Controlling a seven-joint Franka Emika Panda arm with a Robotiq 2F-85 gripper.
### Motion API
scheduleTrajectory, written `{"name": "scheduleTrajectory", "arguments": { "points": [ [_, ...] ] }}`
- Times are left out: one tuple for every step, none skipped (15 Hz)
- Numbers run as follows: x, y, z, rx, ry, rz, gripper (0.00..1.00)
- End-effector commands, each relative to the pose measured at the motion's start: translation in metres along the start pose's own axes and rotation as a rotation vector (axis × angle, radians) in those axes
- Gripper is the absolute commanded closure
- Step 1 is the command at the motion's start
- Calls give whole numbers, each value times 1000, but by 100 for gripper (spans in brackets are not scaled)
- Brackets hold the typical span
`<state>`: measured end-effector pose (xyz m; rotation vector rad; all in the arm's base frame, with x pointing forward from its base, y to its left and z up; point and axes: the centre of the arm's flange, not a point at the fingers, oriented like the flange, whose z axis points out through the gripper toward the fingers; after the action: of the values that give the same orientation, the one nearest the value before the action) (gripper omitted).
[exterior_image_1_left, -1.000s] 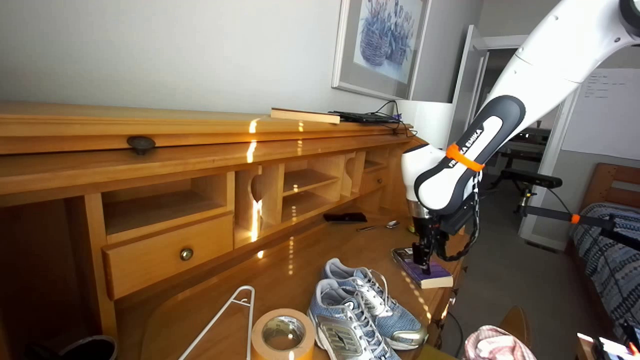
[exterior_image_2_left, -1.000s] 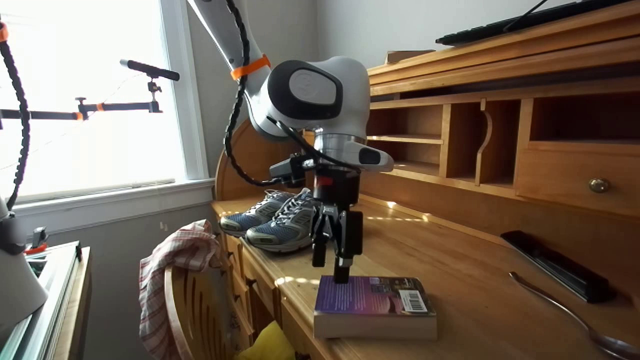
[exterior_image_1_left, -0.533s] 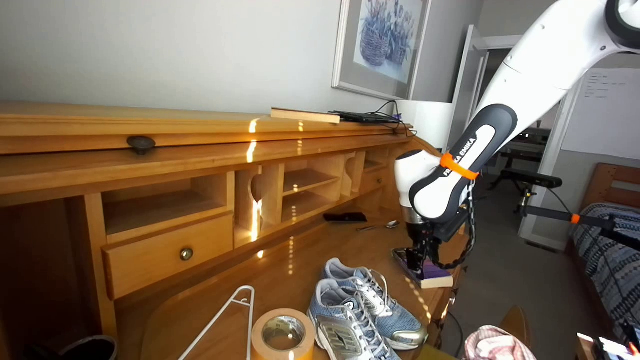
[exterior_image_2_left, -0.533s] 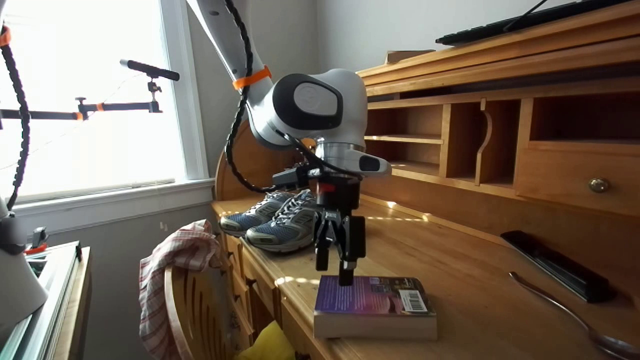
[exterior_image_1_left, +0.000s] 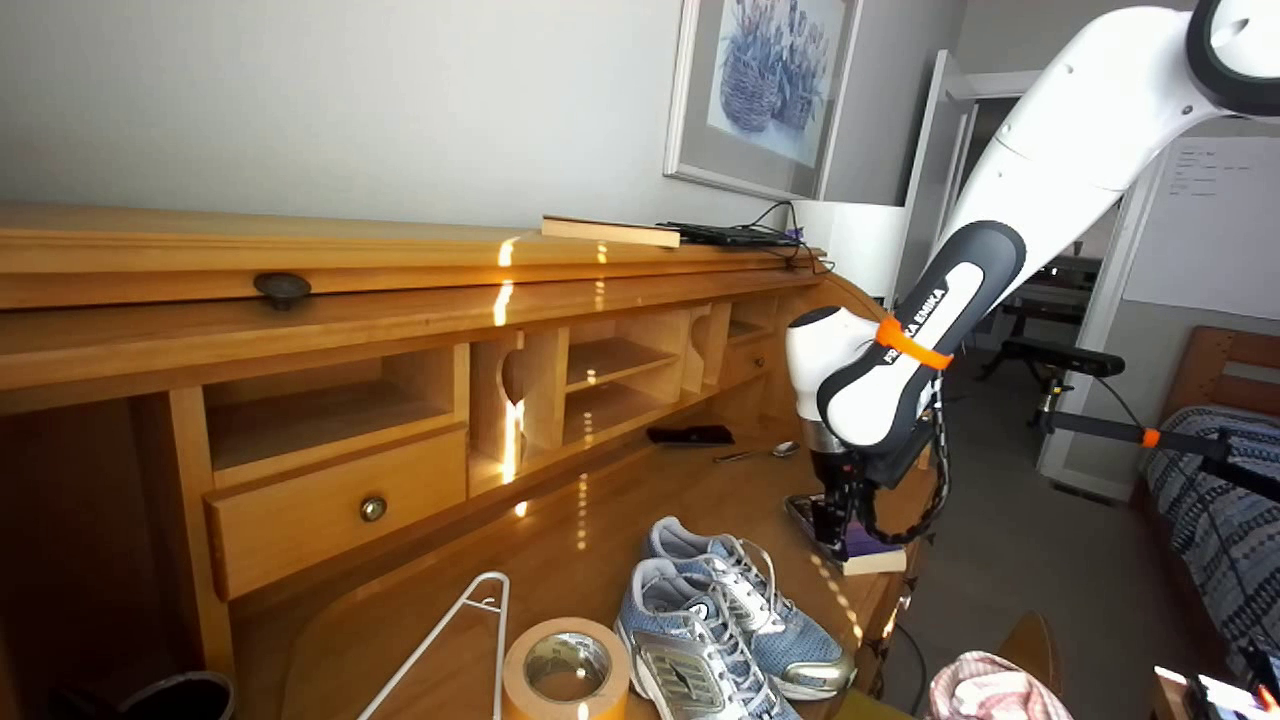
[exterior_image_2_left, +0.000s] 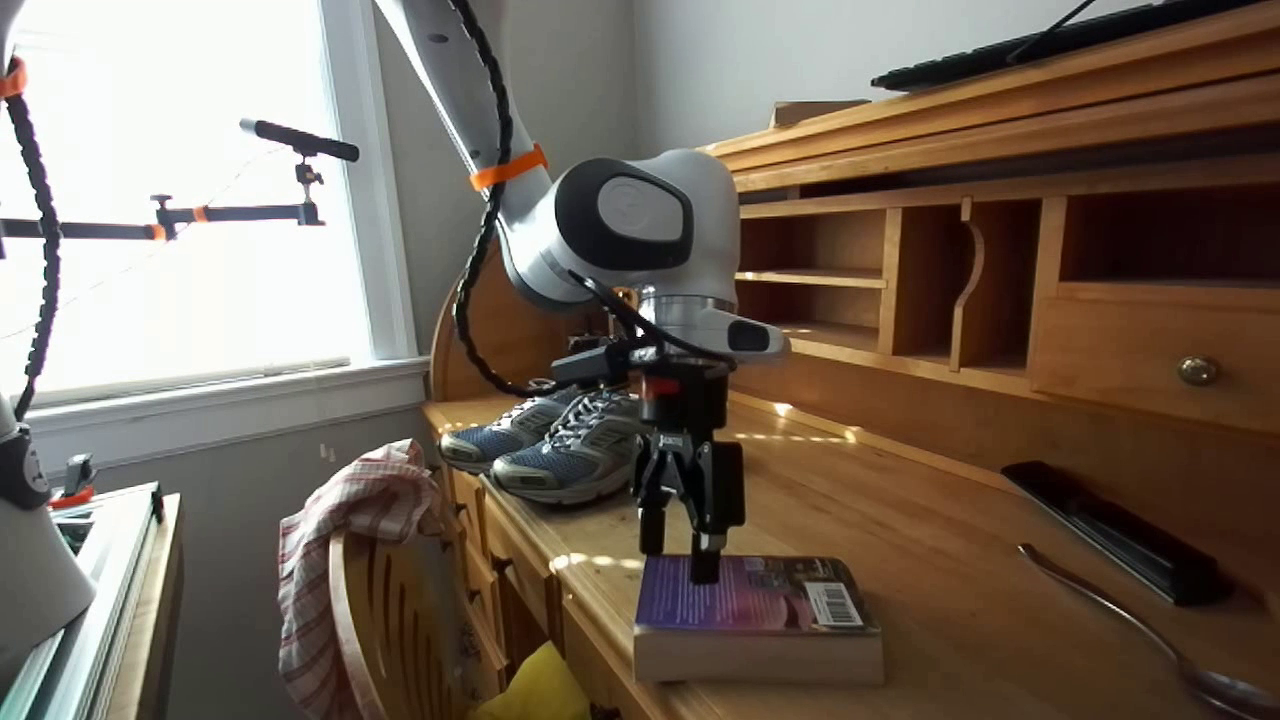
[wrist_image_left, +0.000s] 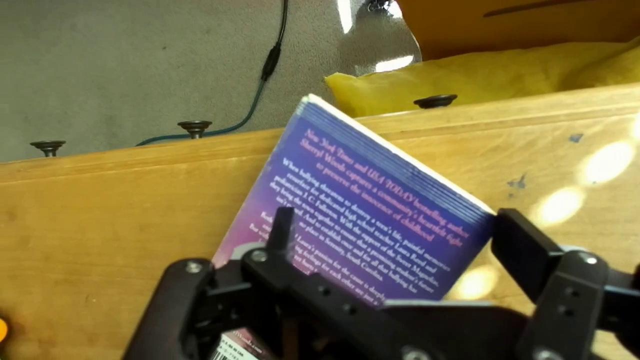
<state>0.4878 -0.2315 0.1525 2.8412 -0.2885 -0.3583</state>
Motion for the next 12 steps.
{"name": "scheduleTrajectory", "arguments": {
  "points": [
    [2, 6, 8, -37, -8, -17, 0],
    [1, 8, 8, -39, -13, -18, 0],
    [0, 9, 8, -41, -17, -20, 0],
    [-1, 11, 9, -46, -19, -22, 0],
    [-2, 13, 10, -45, -30, -29, 0],
    [-3, 15, 11, -48, -36, -28, 0],
    [-4, 16, 12, -46, -41, -28, 0],
    [-5, 18, 13, -47, -45, -24, 0],
    [-6, 20, 13, -46, -50, -20, 0],
    [-7, 21, 13, -46, -55, -14, 0],
    [-9, 23, 14, -42, -62, -9, 0],
    [-11, 24, 15, -39, -73, -4, 0]
  ]
}}
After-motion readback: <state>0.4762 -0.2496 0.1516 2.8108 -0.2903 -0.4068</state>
